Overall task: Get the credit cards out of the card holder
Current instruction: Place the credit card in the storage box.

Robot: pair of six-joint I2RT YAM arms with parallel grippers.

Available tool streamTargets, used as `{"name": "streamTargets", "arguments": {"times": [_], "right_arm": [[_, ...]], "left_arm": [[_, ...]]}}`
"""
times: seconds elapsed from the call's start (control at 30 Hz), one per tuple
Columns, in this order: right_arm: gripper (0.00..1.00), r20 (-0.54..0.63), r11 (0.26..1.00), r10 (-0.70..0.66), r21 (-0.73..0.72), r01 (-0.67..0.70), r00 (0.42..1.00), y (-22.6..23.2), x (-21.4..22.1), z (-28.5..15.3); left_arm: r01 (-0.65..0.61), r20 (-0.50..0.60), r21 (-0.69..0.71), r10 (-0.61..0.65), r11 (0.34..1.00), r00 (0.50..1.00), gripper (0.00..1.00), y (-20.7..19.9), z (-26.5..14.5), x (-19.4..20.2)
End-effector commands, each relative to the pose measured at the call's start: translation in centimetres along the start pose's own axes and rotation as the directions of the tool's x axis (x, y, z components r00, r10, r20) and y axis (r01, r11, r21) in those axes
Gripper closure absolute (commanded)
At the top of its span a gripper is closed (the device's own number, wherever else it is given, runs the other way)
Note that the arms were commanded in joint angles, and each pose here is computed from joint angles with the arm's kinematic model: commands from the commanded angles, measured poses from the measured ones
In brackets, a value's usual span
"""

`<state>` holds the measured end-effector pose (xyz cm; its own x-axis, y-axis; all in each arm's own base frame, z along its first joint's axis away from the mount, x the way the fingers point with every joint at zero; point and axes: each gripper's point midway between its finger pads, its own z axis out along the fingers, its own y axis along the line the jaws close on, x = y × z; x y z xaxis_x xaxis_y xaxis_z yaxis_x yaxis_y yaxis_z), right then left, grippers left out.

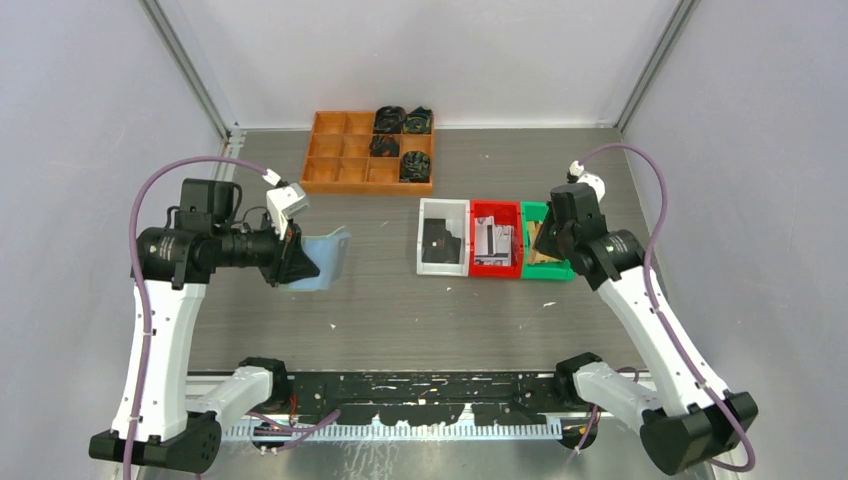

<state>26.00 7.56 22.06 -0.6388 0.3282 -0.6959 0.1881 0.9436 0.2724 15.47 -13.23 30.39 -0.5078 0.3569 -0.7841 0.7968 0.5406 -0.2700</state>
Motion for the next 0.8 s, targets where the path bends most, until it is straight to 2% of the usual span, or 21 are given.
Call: {"name": "streamTargets", "arguments": {"times": [0.0, 0.2, 0.33, 0.53, 0.77], "right_arm": [[1.00, 0.069, 0.965, -0.046, 0.262, 0.026, 0.997, -5.3, -1.8, 1.3], [1.00, 0.063, 0.925, -0.063, 0.380, 0.034, 0.996, -7.3, -3.9, 4.6], [0.99, 0.017, 0.907, -0.088, 0.415, 0.073, 0.996, -7.7, -3.7, 7.8], [0.99, -0.033, 0.960, -0.061, 0.273, 0.068, 0.998, -4.9, -3.0, 11.2], [0.99, -0.097, 0.982, -0.030, 0.184, 0.048, 0.995, -4.4, -1.7, 13.5]], "left_arm": [[-0.120, -0.020, -0.046, 0.119, 0.992, 0.993, 0.96, 0.2, -0.9, 0.8], [-0.121, -0.032, -0.042, 0.120, 0.992, 0.992, 0.96, 0.4, -0.6, 1.2], [-0.109, -0.040, -0.035, 0.107, 0.993, 0.993, 0.96, 0.6, -0.2, 1.7], [-0.075, -0.096, 0.010, 0.076, 0.997, 0.992, 0.96, 1.0, 1.2, 3.2], [-0.043, -0.262, 0.128, 0.075, 0.991, 0.962, 0.97, 0.4, 5.0, 5.7]]}}
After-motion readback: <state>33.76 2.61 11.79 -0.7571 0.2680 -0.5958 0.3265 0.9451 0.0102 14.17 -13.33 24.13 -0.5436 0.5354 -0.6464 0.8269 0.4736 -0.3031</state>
